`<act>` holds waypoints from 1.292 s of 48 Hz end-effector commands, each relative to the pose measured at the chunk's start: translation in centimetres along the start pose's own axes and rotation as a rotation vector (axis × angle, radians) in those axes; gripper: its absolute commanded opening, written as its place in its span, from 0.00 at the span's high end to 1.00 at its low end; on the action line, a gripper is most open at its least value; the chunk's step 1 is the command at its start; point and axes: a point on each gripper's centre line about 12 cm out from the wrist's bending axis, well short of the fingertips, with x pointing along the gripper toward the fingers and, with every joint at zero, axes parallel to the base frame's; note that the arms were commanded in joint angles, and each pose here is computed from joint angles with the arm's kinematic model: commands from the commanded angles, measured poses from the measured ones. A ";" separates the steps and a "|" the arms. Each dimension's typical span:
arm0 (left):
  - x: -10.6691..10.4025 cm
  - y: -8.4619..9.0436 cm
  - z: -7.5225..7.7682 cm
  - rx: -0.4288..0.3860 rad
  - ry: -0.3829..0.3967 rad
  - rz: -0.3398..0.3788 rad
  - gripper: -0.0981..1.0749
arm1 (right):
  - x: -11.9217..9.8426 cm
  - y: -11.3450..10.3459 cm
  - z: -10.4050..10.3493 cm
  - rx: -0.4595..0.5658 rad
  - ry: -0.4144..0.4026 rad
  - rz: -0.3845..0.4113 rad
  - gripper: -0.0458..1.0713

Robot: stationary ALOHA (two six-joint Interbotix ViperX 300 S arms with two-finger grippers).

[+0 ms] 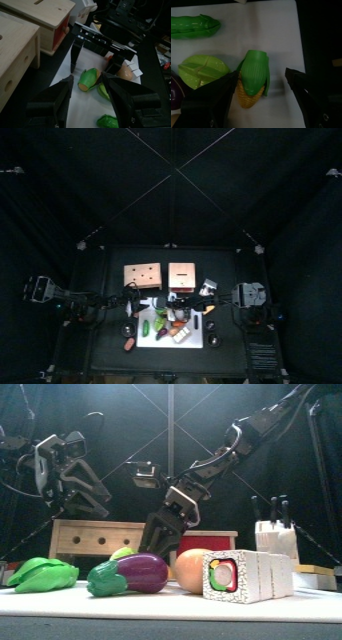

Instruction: Place corn onto cutting board

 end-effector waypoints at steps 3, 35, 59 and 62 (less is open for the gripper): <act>0.1 -0.3 0.6 -0.001 -0.021 -0.009 0.19 | -0.4 -0.2 1.1 0.003 -0.012 -0.003 0.03; 0.1 -0.2 0.6 -0.003 -0.022 -0.007 0.19 | -3.5 1.0 3.6 -0.064 -0.078 0.003 0.35; -0.1 -0.2 0.9 -0.005 -0.035 -0.010 0.19 | -5.2 1.2 4.7 -0.111 -0.113 -0.004 0.35; -0.1 -0.3 1.0 -0.004 -0.039 -0.013 0.19 | -5.3 1.3 4.8 -0.110 -0.114 -0.003 0.35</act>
